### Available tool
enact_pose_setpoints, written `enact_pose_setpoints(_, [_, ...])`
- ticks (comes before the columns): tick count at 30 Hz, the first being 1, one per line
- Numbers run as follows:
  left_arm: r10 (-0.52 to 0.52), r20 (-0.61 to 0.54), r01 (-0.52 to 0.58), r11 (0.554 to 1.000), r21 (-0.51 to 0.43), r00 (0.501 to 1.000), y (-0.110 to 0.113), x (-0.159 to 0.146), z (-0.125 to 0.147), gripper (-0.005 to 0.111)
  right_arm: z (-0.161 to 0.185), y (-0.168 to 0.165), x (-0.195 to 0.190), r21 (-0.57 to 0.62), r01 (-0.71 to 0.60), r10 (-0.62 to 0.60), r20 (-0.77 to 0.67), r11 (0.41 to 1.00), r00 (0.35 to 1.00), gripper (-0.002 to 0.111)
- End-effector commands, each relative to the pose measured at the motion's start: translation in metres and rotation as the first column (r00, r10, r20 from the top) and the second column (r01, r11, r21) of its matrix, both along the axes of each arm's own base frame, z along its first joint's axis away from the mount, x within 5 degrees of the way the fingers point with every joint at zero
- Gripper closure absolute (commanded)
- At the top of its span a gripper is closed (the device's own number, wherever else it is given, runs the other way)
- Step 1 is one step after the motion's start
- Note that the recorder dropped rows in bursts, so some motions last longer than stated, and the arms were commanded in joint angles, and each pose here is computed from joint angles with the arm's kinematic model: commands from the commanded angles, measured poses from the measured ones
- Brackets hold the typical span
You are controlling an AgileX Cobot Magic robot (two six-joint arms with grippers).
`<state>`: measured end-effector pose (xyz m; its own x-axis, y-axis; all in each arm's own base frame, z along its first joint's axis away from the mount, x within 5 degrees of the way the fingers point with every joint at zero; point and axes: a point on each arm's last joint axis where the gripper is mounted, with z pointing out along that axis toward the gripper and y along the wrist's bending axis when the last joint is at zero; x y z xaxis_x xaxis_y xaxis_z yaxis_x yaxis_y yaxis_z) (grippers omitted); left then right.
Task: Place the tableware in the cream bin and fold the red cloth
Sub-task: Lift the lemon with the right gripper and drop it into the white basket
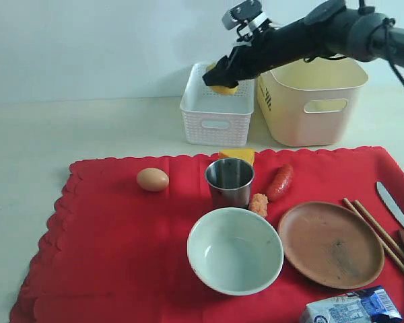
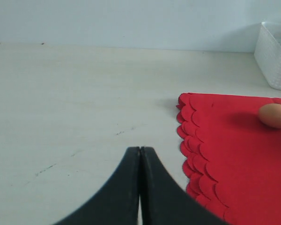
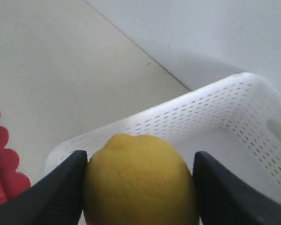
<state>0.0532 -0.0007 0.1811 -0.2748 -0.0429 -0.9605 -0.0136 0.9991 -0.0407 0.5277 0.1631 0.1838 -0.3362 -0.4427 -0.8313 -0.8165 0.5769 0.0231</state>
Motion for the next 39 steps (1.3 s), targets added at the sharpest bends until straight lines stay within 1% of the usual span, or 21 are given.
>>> enact_pose_setpoints(1, [-0.004,0.014,0.004,1.000,-0.001,1.000,0.000,0.000,0.000,0.107,-0.013,0.018,0.003,-0.089,-0.039,0.043,0.046,0.995,0.998,0.108])
enact_pose_setpoints(4, [-0.004,0.014,0.004,1.000,-0.001,1.000,0.000,0.000,0.000,0.107,-0.022,0.024,0.003,-0.118,-0.037,0.041,0.028,0.992,0.999,0.108])
enact_pose_setpoints(6, [-0.004,0.014,0.004,1.000,-0.001,1.000,0.000,0.000,0.000,0.107,-0.025,0.025,0.001,-0.143,-0.058,0.062,0.019,0.988,0.998,0.108])
enact_pose_setpoints(15, [-0.004,0.014,0.004,1.000,-0.001,1.000,0.000,0.000,0.000,0.107,-0.034,0.023,-0.012,-0.236,-0.206,0.191,-0.084,0.950,0.978,0.108])
enact_pose_setpoints(17, [-0.004,0.014,0.004,1.000,-0.001,1.000,0.000,0.000,0.000,0.107,-0.035,0.021,-0.012,-0.260,-0.209,0.194,-0.083,0.943,0.977,0.108])
enact_pose_setpoints(20, [-0.004,0.014,0.004,1.000,-0.001,1.000,0.000,0.000,0.000,0.107,-0.035,0.021,-0.010,-0.262,-0.190,0.177,-0.071,0.946,0.982,0.107])
enact_pose_setpoints(23, [-0.004,0.014,0.004,1.000,-0.001,1.000,0.000,0.000,0.000,0.107,-0.034,0.020,-0.007,-0.265,-0.165,0.158,-0.047,0.950,0.986,0.096])
enact_pose_setpoints(28, [-0.004,0.014,0.004,1.000,-0.001,1.000,0.000,0.000,0.000,0.107,-0.032,0.019,-0.002,-0.234,-0.070,0.065,-0.030,0.970,0.997,0.060])
enact_pose_setpoints(30, [-0.004,0.014,0.004,1.000,-0.001,1.000,0.000,0.000,0.000,0.107,-0.029,0.019,0.000,-0.226,-0.048,0.044,-0.019,0.973,0.999,0.049])
enact_pose_setpoints(32, [-0.004,0.014,0.004,1.000,-0.001,1.000,0.000,0.000,0.000,0.107,-0.022,0.018,0.001,-0.210,-0.018,0.016,-0.013,0.978,1.000,0.042])
enact_pose_setpoints(34, [-0.004,0.014,0.004,1.000,-0.001,1.000,0.000,0.000,0.000,0.107,-0.015,0.018,0.000,-0.196,-0.005,0.002,-0.012,0.981,1.000,0.038])
enact_pose_setpoints(39, [-0.004,0.014,0.004,1.000,-0.001,1.000,0.000,0.000,0.000,0.107,0.014,0.018,-0.006,-0.167,0.006,-0.008,-0.011,0.986,1.000,0.036])
